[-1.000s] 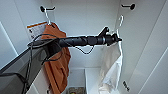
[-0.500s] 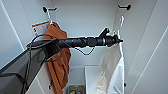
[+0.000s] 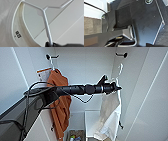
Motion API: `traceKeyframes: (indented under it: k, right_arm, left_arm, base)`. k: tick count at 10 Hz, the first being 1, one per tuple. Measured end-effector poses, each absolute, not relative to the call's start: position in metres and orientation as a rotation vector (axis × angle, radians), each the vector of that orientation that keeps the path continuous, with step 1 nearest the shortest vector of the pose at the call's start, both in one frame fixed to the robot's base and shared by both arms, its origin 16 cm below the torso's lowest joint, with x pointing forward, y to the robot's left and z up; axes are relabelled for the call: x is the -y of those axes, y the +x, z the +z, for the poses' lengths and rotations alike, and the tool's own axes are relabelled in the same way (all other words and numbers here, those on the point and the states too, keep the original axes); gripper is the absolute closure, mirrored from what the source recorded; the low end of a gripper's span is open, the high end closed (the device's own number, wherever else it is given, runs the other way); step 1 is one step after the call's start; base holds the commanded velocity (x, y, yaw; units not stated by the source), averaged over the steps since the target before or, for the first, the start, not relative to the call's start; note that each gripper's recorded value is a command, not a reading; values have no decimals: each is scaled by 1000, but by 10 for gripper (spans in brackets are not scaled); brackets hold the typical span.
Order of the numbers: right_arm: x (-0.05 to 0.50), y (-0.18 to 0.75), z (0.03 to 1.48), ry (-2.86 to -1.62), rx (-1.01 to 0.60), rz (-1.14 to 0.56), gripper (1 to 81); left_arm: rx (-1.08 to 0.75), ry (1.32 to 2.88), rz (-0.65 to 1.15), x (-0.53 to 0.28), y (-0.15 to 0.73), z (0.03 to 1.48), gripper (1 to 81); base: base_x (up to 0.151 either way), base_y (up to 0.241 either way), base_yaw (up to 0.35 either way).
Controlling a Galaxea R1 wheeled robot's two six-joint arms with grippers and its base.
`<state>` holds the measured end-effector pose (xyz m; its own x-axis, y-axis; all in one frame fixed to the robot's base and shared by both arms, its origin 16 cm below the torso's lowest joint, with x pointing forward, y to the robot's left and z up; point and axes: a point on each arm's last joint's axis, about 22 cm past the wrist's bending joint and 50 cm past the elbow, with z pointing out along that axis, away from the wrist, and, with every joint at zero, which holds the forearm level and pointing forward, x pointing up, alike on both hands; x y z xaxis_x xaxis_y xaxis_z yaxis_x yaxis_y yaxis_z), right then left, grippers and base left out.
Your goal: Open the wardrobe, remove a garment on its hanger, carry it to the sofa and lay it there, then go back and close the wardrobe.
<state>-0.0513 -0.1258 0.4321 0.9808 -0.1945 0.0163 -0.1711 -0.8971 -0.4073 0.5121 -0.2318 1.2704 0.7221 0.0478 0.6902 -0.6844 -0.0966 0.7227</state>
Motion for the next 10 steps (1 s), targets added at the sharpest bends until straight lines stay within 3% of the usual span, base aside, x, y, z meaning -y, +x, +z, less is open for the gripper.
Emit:
traceKeyframes:
  k: [10]
  right_arm:
    - [127,-54,433,-2711,-266,-83,10]
  left_arm:
    - [532,1552,633,216,501,1260,811]
  base:
    - [-123,0,0]
